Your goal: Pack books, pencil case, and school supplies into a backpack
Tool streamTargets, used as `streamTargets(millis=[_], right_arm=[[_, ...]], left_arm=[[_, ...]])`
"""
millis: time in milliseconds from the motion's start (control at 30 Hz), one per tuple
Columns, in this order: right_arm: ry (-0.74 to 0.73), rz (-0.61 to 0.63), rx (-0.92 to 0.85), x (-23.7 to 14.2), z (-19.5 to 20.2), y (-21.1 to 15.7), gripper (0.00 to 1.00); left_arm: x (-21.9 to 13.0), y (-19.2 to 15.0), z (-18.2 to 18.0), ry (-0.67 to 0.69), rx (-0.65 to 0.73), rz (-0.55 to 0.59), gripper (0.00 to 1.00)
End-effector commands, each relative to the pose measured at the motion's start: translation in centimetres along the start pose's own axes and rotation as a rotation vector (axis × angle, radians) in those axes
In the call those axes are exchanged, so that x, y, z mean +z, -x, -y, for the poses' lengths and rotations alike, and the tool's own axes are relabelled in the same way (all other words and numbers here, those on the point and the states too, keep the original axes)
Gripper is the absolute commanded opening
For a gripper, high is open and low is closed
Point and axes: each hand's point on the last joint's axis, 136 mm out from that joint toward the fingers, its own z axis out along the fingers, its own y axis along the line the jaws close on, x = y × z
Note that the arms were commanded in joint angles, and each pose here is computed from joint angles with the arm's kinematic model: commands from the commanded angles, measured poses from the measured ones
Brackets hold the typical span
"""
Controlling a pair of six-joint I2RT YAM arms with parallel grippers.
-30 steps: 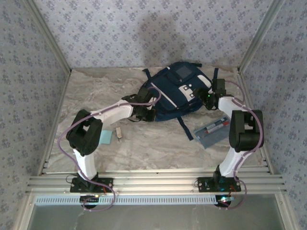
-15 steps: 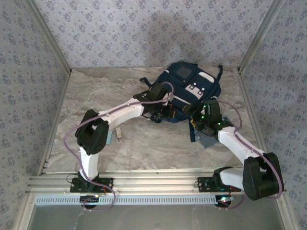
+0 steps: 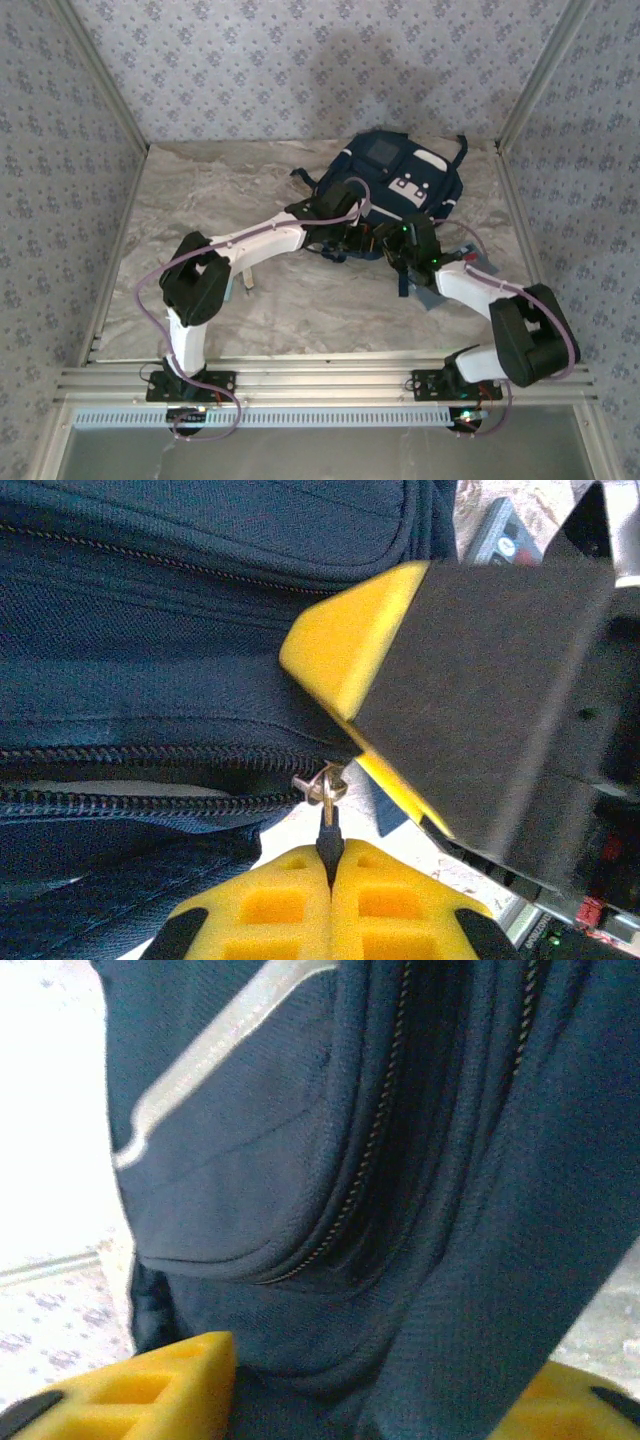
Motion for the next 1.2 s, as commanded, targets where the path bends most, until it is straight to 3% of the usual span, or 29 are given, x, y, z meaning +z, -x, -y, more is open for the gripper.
streamTargets(millis=[0, 67, 100, 367, 533, 833, 933, 1067, 1167], right_arm=[[0.052, 0.040, 0.002, 0.2, -1.4, 0.5, 0.18], [0.032, 0.071, -0.014, -0.6, -0.9, 1.3, 0.02], [0.022, 0.084, -0.024, -1.0, -0.6, 1.7, 0.00], [-0.070, 0.161, -0.109, -5.6, 2.2, 4.8, 0.00], [-0.108, 0.168, -0.140, -7.4, 3.7, 6.1, 0.00], [-0.094, 0.066, -0.242, -6.7, 2.7, 9.5, 0.00], [-0.076, 0.016, -0.285, -6.1, 1.3, 9.4, 0.00], [-0.140, -0.036, -0.328, -5.8, 2.4, 8.7, 0.00], [-0.225, -0.081, -0.330, -5.9, 4.8, 8.2, 0.00]], left_arm=[[-2.9, 1.4, 3.5, -0.096, 0.067, 0.073, 0.00], [-3.3, 1.3, 2.1, -0.055, 0.062, 0.071, 0.00], [-3.5, 1.3, 1.3, -0.035, 0.058, 0.075, 0.00], [-7.2, 2.9, -9.0, 0.196, -0.015, 0.117, 0.00], [-8.2, 4.0, -12.5, 0.259, -0.040, 0.143, 0.00], [-8.4, 3.4, -13.0, 0.260, -0.039, 0.151, 0.00], [-9.0, 2.3, -13.0, 0.259, -0.045, 0.131, 0.00], [-8.1, 1.4, -11.7, 0.228, 0.000, 0.110, 0.00], [-7.0, 1.9, -10.4, 0.205, 0.042, 0.099, 0.11]])
